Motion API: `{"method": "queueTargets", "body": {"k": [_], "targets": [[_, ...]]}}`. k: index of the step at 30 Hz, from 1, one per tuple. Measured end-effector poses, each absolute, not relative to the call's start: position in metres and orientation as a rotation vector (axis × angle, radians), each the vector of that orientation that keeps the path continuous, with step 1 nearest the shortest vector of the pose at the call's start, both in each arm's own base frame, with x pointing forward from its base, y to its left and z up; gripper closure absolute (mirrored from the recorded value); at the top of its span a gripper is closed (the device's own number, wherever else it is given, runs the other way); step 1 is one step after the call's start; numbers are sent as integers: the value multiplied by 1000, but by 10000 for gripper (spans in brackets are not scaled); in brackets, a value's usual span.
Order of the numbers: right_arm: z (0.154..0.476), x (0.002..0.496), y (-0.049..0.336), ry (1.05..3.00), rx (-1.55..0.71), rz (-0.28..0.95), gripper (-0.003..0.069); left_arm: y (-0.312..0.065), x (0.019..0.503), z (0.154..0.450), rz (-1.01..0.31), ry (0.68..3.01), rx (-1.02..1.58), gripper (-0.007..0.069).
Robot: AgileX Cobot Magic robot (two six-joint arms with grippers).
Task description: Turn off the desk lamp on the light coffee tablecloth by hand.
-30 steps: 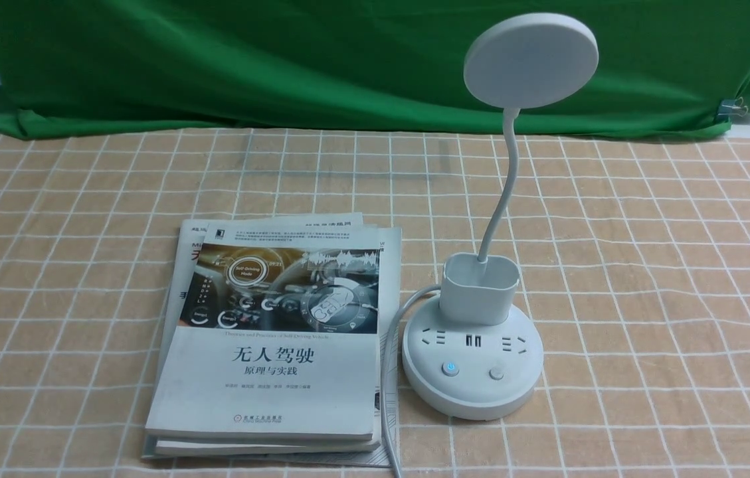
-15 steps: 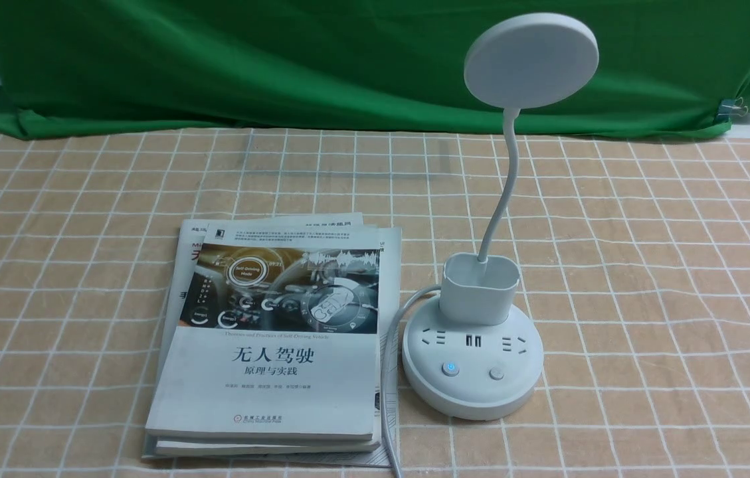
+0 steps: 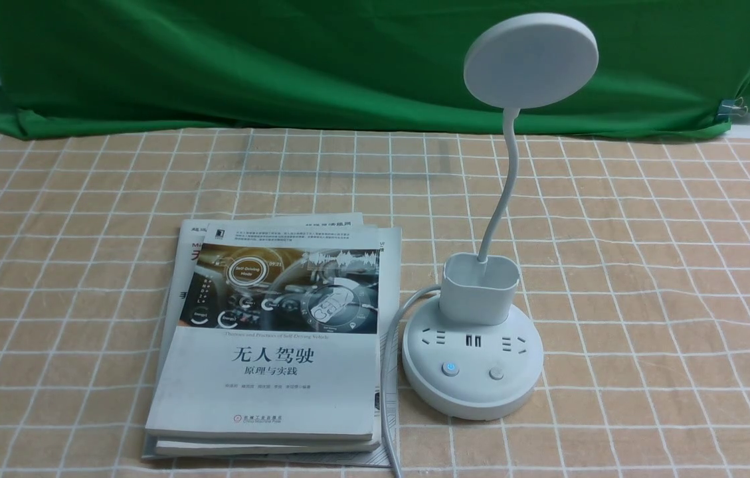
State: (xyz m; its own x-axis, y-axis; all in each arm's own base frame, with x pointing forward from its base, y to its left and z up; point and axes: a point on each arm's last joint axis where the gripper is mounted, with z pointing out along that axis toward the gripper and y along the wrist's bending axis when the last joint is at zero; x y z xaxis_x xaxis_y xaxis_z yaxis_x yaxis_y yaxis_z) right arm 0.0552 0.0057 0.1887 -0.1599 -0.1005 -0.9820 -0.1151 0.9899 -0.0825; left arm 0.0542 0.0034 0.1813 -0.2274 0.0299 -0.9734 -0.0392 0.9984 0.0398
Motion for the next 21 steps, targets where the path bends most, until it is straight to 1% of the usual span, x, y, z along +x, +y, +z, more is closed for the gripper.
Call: {"method": "queueTargets", "body": {"k": [21], "targets": [[189,55,6,1734,-161,13,475,3,54,181,64,1799,-7,621]]}}
